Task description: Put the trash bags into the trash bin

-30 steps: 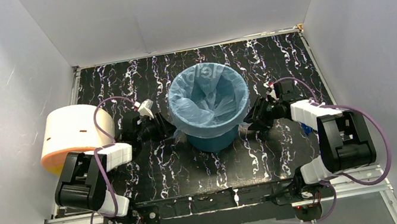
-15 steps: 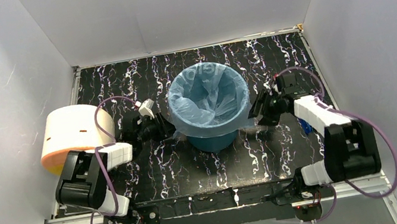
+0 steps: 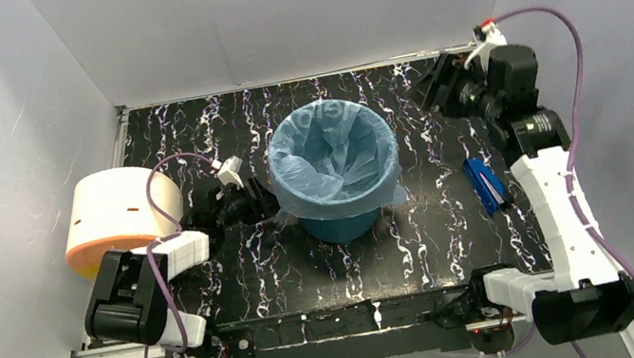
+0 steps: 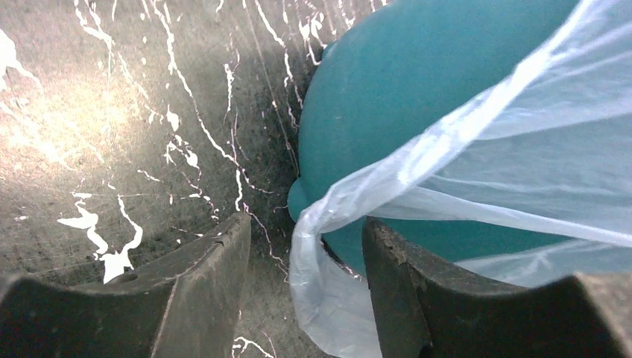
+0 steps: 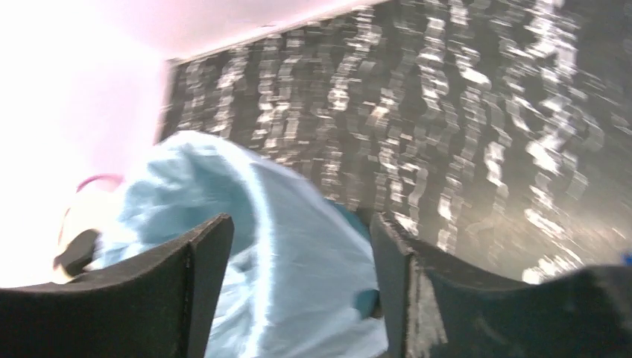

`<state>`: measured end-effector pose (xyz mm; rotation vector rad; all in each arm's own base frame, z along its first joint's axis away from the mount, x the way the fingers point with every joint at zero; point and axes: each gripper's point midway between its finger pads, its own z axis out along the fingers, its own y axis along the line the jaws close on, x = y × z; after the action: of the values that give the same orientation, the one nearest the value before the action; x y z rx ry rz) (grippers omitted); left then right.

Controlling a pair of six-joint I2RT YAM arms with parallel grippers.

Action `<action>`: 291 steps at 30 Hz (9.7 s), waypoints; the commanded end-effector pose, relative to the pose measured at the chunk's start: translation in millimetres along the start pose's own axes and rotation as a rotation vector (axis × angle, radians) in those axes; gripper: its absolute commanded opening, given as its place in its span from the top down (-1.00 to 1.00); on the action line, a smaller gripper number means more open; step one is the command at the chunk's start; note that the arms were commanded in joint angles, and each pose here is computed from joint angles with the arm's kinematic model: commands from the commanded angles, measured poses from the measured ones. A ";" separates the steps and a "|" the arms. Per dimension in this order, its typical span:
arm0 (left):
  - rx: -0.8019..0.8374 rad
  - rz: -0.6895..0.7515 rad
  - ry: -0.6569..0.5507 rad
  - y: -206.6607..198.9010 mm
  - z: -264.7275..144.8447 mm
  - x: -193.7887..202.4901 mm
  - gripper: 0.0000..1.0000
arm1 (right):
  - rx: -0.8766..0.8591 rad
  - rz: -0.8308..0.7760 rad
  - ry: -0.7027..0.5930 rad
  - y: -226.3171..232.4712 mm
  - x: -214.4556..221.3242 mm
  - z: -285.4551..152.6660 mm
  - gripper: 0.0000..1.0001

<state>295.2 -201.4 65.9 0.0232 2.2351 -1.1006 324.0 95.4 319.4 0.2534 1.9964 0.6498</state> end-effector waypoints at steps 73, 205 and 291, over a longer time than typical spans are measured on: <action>0.066 0.045 0.064 -16.9 -7.2 5.4 0.10 | -0.128 -0.726 0.672 78.1 272.6 98.1 -0.36; 0.015 0.148 0.047 -33.7 -23.2 -24.2 -0.09 | -0.051 -0.554 0.921 64.7 306.0 70.6 -0.48; -0.343 0.256 -0.481 -46.6 -126.7 -120.4 -0.84 | 0.014 0.158 0.109 -48.5 78.2 33.8 -0.97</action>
<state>303.6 -130.4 182.4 -0.0279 1.9930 -0.6028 326.2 59.5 214.9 0.4374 2.1508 0.4403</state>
